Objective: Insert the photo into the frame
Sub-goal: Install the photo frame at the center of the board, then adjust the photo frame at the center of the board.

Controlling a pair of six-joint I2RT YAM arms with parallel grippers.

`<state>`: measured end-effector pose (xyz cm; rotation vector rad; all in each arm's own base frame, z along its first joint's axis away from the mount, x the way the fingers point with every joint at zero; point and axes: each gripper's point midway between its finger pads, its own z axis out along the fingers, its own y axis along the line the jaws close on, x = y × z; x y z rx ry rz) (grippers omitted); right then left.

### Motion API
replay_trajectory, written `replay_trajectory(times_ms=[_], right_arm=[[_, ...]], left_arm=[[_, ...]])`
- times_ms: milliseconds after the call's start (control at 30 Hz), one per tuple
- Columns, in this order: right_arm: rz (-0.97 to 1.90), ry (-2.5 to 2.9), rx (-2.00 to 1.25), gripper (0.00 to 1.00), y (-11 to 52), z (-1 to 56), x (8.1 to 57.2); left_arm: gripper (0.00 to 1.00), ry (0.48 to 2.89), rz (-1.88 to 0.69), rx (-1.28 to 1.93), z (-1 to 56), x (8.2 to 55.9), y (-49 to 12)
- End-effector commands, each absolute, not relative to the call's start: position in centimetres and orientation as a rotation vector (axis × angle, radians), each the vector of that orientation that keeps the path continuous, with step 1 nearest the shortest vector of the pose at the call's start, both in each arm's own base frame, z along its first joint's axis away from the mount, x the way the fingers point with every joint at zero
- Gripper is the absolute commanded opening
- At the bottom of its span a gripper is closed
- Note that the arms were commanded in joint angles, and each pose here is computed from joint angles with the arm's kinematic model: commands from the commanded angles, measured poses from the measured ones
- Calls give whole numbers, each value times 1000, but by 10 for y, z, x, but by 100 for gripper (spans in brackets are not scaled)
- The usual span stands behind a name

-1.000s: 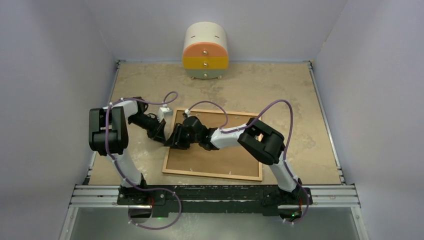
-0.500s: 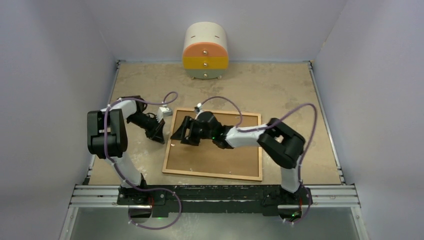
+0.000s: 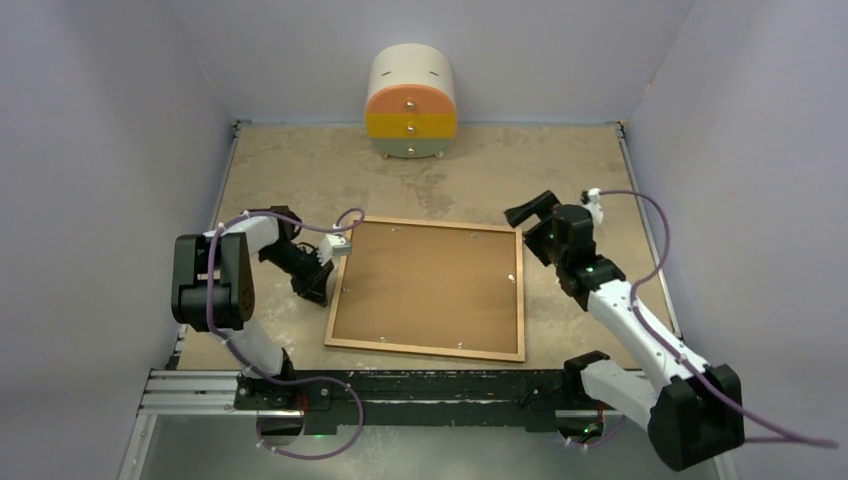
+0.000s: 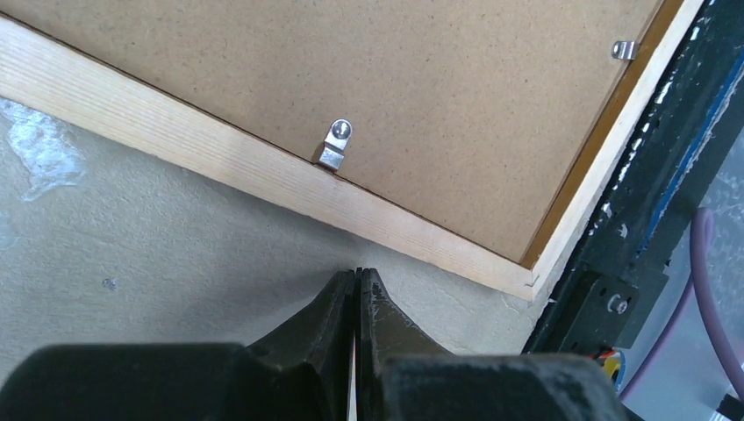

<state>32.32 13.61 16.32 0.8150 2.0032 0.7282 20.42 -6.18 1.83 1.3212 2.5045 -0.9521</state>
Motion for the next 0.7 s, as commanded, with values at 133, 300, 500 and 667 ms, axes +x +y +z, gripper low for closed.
replay_trajectory(times_ms=[133, 300, 500, 667], right_arm=[[341, 2191, 961, 99, 59, 80, 308], [495, 2329, 870, 99, 95, 59, 335], [660, 2317, 802, 98, 126, 67, 382], [785, 2338, 704, 96, 196, 72, 419]], left_arm=[[6, 2443, -875, 1413, 17, 208, -66], [6, 2447, -844, 1474, 13, 206, -72], [6, 2403, -848, 1531, 12, 210, -97], [5, 2340, -868, 1574, 19, 220, -141]])
